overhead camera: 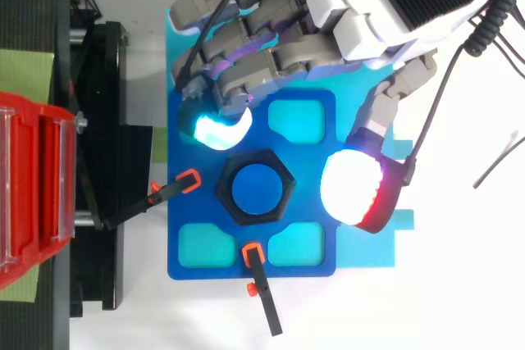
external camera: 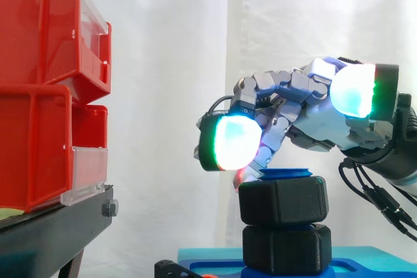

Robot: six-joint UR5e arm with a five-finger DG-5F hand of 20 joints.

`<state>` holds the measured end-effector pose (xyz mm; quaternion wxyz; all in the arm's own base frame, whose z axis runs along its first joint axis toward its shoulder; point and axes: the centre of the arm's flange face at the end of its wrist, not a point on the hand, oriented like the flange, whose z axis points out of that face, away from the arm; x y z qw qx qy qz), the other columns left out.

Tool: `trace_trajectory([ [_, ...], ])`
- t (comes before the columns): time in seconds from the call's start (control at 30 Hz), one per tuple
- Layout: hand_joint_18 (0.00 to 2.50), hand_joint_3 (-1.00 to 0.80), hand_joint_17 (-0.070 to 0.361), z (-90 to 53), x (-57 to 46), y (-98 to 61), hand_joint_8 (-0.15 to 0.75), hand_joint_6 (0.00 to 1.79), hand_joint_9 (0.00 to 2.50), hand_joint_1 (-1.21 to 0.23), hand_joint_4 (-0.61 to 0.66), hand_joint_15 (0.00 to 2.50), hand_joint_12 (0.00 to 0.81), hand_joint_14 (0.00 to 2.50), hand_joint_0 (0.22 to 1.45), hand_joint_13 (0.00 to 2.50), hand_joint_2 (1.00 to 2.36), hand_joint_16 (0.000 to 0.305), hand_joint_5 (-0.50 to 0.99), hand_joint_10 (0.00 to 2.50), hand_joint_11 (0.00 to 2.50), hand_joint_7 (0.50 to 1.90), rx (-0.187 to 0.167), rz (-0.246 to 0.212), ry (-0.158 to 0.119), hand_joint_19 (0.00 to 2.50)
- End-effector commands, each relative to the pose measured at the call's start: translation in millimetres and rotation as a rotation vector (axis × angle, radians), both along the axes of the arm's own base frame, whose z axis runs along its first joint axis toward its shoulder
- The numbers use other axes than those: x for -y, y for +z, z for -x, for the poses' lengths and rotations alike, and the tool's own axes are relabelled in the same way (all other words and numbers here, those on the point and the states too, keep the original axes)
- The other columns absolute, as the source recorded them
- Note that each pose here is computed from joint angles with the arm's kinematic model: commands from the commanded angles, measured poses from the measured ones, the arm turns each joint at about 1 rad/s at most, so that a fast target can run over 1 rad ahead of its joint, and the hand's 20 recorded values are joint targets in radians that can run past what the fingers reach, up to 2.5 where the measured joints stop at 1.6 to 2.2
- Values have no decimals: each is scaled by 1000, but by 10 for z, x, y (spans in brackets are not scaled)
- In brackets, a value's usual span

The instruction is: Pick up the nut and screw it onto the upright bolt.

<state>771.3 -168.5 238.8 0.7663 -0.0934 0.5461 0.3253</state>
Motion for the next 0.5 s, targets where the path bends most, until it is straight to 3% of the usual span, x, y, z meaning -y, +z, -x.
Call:
trace_trajectory([
  [0.0, 316, -500, 82, -10, -41, 0, 286, 503, 1024, -142, 274, 0, 322, 0, 436, 618, 1000, 37, -123, 0, 0, 848, 1, 0, 6, 0],
  [0.17, 220, -500, 94, -27, -122, -1, 269, 502, 785, -124, 218, 0, 341, 0, 433, 510, 1000, 42, -163, 0, 0, 724, 0, 0, 15, 0],
  [0.3, 178, -500, 98, -42, -215, -43, 266, 502, 722, -119, 212, 0, 348, 0, 431, 484, 1000, 43, -169, 0, 0, 708, -13, -1, 23, 0],
  [0.4, 169, -500, 99, -16, -325, -141, 270, 502, 706, -116, 212, 0, 350, 0, 431, 477, 1000, 44, -170, 0, 0, 708, -53, -3, 34, 0],
  [0.47, 163, -500, 98, 3, -333, -190, 270, 502, 704, -116, 212, 0, 350, 0, 430, 471, 1000, 44, -170, 0, 0, 705, -64, -6, 30, 0],
])
